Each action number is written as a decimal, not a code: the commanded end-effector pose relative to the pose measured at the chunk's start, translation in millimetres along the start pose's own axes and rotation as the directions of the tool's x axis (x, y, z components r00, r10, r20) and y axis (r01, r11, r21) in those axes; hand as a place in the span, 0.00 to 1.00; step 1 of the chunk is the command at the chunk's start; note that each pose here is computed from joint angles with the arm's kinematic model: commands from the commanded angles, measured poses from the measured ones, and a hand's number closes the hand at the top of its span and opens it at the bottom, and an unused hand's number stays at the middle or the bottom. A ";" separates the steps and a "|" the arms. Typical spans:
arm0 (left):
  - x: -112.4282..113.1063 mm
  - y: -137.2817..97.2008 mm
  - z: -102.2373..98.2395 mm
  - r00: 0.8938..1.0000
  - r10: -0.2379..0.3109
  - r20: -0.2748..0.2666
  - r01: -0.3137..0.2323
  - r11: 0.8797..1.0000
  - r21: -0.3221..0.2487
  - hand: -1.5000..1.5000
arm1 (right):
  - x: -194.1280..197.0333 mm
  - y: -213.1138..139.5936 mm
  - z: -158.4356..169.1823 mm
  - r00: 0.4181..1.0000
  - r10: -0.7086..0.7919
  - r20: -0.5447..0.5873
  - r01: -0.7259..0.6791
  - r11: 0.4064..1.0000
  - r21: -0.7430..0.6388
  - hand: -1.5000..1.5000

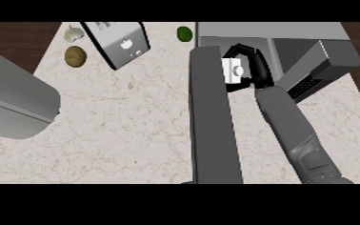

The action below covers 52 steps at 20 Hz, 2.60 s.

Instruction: Pick up the milk, place it into the microwave and close the microwave

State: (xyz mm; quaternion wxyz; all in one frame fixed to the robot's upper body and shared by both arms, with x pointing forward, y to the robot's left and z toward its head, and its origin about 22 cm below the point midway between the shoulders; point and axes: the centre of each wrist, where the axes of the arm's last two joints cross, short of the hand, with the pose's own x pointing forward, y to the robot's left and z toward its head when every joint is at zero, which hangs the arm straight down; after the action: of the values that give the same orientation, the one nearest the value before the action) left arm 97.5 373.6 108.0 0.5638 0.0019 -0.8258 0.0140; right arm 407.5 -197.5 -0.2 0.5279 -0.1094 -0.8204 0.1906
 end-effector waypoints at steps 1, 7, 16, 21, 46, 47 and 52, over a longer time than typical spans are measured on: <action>-12.7 -8.0 -9.5 1.000 0.016 -0.007 -0.016 1.000 -0.012 0.00 | 9.7 -1.0 -25.4 0.997 0.075 -0.034 -0.076 0.996 -0.037 1.00; -15.9 -2.4 -2.9 1.000 0.014 -0.010 -0.015 0.999 -0.045 0.00 | 6.3 -6.1 -28.2 0.987 0.148 -0.056 -0.153 0.983 -0.099 1.00; -15.0 -10.5 -30.6 1.000 0.019 0.024 -0.017 0.997 -0.074 0.00 | 18.5 -33.5 -49.9 0.928 0.372 -0.037 -0.369 0.895 -0.250 1.00; -18.5 -8.0 -26.5 0.999 0.034 0.005 -0.033 0.996 -0.086 0.00 | 11.3 -37.0 -43.3 0.896 0.442 -0.054 -0.439 0.856 -0.274 1.00; -40.1 -18.8 -52.4 1.000 0.018 -0.019 -0.022 0.975 -0.222 0.00 | 5.5 -38.4 -37.7 0.888 0.455 -0.072 -0.461 0.872 -0.164 0.00; -38.9 -23.1 -54.4 1.000 0.011 -0.017 -0.015 0.969 -0.245 0.00 | 6.5 -52.3 -40.7 0.903 0.424 -0.077 -0.431 0.886 -0.173 0.00; -48.7 -33.6 -60.5 0.999 0.041 -0.033 -0.049 0.947 -0.317 0.00 | 3.6 -39.1 -35.5 0.961 0.272 -0.052 -0.277 0.947 -0.164 0.00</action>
State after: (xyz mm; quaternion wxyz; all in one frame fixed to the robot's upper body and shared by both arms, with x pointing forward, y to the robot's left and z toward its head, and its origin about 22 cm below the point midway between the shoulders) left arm 166.7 349.6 86.5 0.5692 -0.0839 -0.8133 -0.0868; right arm 439.9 -226.8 35.0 0.4832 -0.3143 -0.7892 0.2118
